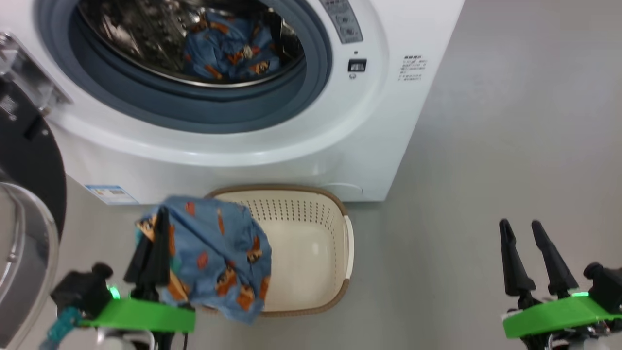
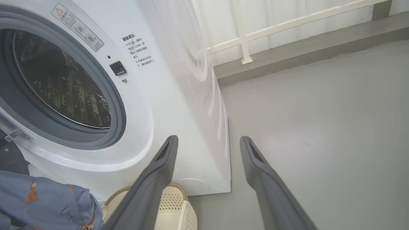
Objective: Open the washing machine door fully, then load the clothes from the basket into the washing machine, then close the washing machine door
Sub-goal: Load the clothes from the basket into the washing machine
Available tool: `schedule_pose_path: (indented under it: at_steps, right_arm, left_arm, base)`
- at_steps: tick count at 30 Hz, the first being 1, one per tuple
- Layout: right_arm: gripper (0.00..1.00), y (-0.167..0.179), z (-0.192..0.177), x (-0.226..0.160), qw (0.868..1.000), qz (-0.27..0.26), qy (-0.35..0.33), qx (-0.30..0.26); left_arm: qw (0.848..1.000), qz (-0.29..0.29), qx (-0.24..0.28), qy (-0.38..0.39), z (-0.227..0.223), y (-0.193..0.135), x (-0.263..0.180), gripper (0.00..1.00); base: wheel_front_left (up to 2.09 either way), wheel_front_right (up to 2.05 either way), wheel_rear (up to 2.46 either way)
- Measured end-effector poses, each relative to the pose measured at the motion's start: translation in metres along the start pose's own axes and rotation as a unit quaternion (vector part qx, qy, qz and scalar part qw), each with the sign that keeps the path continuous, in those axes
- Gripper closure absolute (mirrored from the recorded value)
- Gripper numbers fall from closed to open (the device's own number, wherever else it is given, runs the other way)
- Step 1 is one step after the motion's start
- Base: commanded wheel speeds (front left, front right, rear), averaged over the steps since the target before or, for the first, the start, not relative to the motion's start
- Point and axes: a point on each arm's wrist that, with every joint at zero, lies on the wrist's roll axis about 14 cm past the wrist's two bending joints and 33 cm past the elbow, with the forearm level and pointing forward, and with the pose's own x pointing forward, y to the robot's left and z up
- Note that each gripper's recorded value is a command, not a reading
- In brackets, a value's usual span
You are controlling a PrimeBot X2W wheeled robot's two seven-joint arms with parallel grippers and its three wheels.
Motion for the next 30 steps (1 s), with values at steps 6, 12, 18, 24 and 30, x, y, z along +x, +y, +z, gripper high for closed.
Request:
schedule_pose_path:
  at_steps: [6,12,18,24,30]
  right_arm:
    - [0.00,-0.002,-0.006,0.020,1.000,-0.002,0.003,0.003]
    - [0.00,-0.005,-0.018,0.031,1.000,-0.007,0.016,0.005]
    - [0.00,-0.008,-0.022,0.042,1.000,-0.010,0.018,0.005]
    - [0.00,-0.013,-0.025,0.050,1.000,-0.021,0.017,0.010]
    - [0.00,-0.018,-0.031,0.052,0.999,-0.031,0.022,0.013]
  left_arm:
    - [1.000,-0.017,0.016,-0.020,0.011,-0.002,0.045,1.00]
    - [0.997,-0.031,0.042,-0.061,0.039,0.000,0.099,1.00]
    - [0.995,-0.037,0.048,-0.082,0.055,-0.001,0.148,1.00]
    - [0.996,-0.037,0.054,-0.068,0.049,0.000,0.192,1.00]
    - [0.998,-0.022,0.049,-0.012,0.012,0.007,0.220,1.00]
  base:
    - [0.00,0.00,0.00]
    - [0.00,0.00,0.00]
    - [0.00,0.00,0.00]
    - [0.00,0.00,0.00]
    - [0.00,0.00,0.00]
